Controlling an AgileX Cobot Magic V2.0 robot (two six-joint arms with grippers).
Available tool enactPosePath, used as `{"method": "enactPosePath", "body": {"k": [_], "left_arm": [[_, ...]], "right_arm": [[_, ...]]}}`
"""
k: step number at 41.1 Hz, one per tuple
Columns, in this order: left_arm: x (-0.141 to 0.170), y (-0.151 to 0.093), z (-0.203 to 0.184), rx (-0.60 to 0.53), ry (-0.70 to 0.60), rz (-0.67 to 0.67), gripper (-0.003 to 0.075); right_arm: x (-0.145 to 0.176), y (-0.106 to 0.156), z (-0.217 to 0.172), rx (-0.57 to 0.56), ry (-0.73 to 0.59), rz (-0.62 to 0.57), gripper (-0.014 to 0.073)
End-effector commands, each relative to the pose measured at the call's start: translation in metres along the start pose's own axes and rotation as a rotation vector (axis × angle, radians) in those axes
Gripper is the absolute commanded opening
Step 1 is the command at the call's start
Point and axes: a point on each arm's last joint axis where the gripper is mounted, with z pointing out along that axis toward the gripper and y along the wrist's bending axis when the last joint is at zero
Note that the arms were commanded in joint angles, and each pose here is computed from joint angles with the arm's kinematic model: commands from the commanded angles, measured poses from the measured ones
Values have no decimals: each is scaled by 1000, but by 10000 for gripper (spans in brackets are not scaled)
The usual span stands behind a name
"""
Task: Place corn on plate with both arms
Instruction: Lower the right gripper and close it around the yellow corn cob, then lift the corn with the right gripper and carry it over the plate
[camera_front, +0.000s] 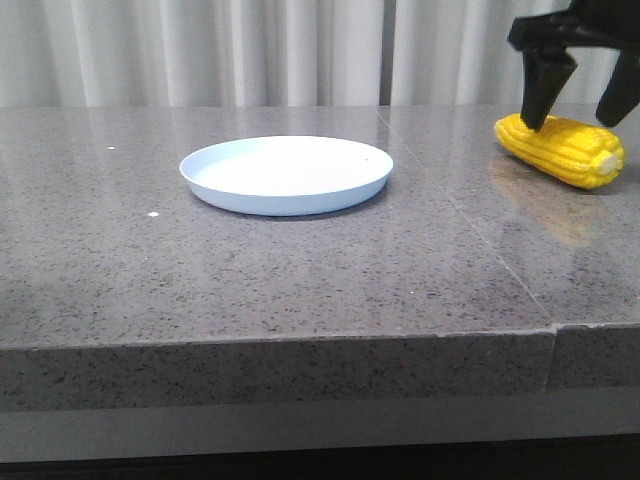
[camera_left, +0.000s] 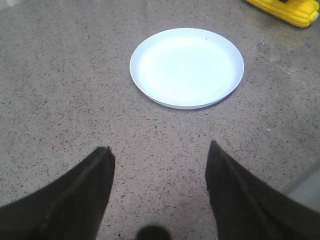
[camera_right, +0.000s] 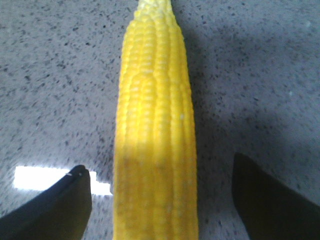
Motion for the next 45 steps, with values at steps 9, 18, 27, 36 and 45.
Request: {"method": "enactPosePath", "body": {"k": [9, 18, 27, 36, 45], "left_arm": [[-13, 1, -6, -14, -97, -16, 396], [-13, 1, -6, -14, -97, -16, 396], [-13, 1, -6, -14, -97, -16, 396], [-13, 1, -6, -14, -97, -16, 396], [-13, 1, -6, -14, -97, -16, 396]], "right_arm": [[-13, 1, -3, -6, -55, -9, 418], [-14, 1, -11, -7, -75, -10, 206], [-19, 14, -47, -30, -122, -33, 206], [-23, 68, -98, -108, -164, -153, 206], [-16, 131, -120, -210, -196, -253, 206]]}}
